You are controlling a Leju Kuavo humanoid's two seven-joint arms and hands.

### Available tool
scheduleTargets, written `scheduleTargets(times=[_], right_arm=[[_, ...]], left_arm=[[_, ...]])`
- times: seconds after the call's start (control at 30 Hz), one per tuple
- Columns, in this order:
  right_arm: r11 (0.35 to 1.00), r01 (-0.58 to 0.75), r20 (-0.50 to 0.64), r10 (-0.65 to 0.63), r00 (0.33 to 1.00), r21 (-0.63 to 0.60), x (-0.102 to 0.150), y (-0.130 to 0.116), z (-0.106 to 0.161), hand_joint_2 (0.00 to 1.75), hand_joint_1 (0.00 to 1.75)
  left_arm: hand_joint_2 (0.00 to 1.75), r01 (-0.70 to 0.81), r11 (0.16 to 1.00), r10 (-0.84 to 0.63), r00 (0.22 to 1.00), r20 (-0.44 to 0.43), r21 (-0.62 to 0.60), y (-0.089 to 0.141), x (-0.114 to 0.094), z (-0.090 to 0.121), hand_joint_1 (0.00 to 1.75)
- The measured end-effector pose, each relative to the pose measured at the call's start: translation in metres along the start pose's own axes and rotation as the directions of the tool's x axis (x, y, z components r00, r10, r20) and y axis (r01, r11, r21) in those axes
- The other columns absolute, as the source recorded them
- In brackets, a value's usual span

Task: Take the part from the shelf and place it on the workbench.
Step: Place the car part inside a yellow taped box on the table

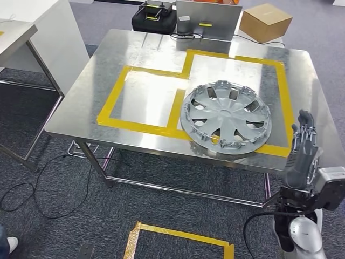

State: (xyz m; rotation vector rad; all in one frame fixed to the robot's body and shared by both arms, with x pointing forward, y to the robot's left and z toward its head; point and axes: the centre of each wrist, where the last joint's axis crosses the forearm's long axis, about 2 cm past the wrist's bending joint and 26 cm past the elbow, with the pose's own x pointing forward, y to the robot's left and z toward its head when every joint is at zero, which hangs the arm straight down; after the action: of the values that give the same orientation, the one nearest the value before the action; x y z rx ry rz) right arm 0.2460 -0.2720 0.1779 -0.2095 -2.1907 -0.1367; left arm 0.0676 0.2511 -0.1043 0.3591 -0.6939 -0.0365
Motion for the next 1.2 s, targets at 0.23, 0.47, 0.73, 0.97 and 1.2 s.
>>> scheduleTargets(times=[0.23, 0.47, 0.73, 0.97, 1.2], right_arm=[[0.997, 0.029, 0.087, -0.023, 0.996, -0.068, 0.024, -0.014, 0.009, 0.0, 0.0], [0.995, 0.012, 0.14, 0.002, 0.99, -0.098, 0.034, -0.019, 0.013, 0.0, 0.0], [0.992, -0.022, 0.16, 0.041, 0.986, -0.121, 0.038, -0.02, 0.017, 0.0, 0.0], [0.991, -0.033, 0.162, 0.055, 0.985, -0.133, 0.039, -0.021, 0.018, 0.0, 0.0], [0.99, -0.046, 0.16, 0.067, 0.985, -0.135, 0.039, -0.022, 0.019, 0.0, 0.0]], left_arm=[[0.0, -0.022, 1.0, 0.022, 0.999, -0.031, 0.021, 0.0, -0.004, 0.003, 0.0], [0.0, -0.03, 0.999, 0.032, 0.998, -0.048, 0.042, 0.001, -0.005, 0.003, 0.0], [0.0, -0.026, 0.998, 0.028, 0.998, -0.051, 0.054, 0.003, -0.006, 0.003, 0.0], [0.0, -0.027, 0.997, 0.031, 0.998, -0.06, 0.067, 0.003, -0.008, 0.004, 0.0], [0.0, -0.03, 0.997, 0.035, 0.997, -0.064, 0.067, 0.002, -0.009, 0.005, 0.0]])
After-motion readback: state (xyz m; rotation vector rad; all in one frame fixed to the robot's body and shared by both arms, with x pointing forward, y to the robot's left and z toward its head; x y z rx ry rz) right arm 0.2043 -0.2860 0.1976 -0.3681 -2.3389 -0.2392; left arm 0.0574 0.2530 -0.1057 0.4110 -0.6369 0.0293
